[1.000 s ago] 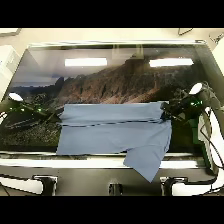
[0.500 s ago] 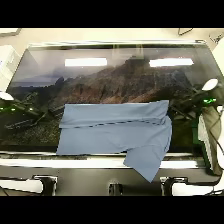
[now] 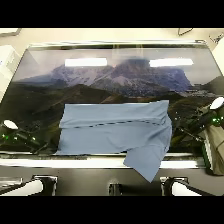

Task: Fold the clothes and pants, and hang the long-sleeved shirts on hangers.

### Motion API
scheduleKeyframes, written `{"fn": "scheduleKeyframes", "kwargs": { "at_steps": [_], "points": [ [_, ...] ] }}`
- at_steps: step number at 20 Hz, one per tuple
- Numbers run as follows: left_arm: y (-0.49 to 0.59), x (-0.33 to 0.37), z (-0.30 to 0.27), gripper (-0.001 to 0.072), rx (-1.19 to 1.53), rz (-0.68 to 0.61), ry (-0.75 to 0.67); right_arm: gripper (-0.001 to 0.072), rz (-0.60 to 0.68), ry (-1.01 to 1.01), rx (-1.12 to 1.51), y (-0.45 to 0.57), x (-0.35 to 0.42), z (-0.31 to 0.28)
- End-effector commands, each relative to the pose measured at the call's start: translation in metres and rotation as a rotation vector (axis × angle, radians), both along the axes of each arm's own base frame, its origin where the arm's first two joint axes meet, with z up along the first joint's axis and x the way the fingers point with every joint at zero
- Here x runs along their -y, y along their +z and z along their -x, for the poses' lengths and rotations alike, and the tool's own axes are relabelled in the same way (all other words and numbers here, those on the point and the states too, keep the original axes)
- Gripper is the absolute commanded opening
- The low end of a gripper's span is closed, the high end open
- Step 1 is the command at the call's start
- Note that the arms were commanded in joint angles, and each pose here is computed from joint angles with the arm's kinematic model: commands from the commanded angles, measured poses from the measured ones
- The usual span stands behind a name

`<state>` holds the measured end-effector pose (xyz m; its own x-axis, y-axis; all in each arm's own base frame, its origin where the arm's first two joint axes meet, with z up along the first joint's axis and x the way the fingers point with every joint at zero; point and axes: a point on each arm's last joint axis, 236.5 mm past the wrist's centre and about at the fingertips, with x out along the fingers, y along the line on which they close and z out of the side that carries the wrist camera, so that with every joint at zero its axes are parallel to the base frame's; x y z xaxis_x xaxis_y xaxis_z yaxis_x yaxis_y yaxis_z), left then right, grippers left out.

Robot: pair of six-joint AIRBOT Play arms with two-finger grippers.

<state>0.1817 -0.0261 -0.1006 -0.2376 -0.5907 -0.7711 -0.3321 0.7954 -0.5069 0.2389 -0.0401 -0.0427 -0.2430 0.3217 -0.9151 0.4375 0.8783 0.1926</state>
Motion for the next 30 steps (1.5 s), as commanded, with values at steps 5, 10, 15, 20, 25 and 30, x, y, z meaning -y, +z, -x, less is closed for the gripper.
{"fn": "scheduleKeyframes", "kwargs": {
  "at_steps": [5,10,15,20,25,30],
  "points": [
    [-0.014,0.015,0.005,0.0284,0.046,0.013,0.055,0.0496,-0.023,0.001,-0.009,-0.002,-0.007,0.009],
    [-0.015,0.014,-0.001,0.0249,0.061,0.007,0.079,0.0495,-0.024,0.002,-0.011,-0.002,-0.007,0.010],
    [-0.012,0.016,0.003,0.0095,0.048,0.020,0.072,0.0495,-0.020,0.000,-0.004,-0.003,-0.006,0.008],
    [-0.009,0.019,0.007,0.0021,0.033,0.036,0.064,0.0495,-0.039,0.004,-0.048,-0.014,-0.014,0.027],
    [-0.009,0.019,0.006,0.0021,0.034,0.035,0.064,0.0498,-0.175,-0.013,-0.070,-0.057,-0.056,0.064],
    [-0.008,0.018,0.005,0.0021,0.044,0.031,0.064,0.0493,-0.244,-0.077,-0.023,-0.071,-0.079,0.062]
  ]
}}
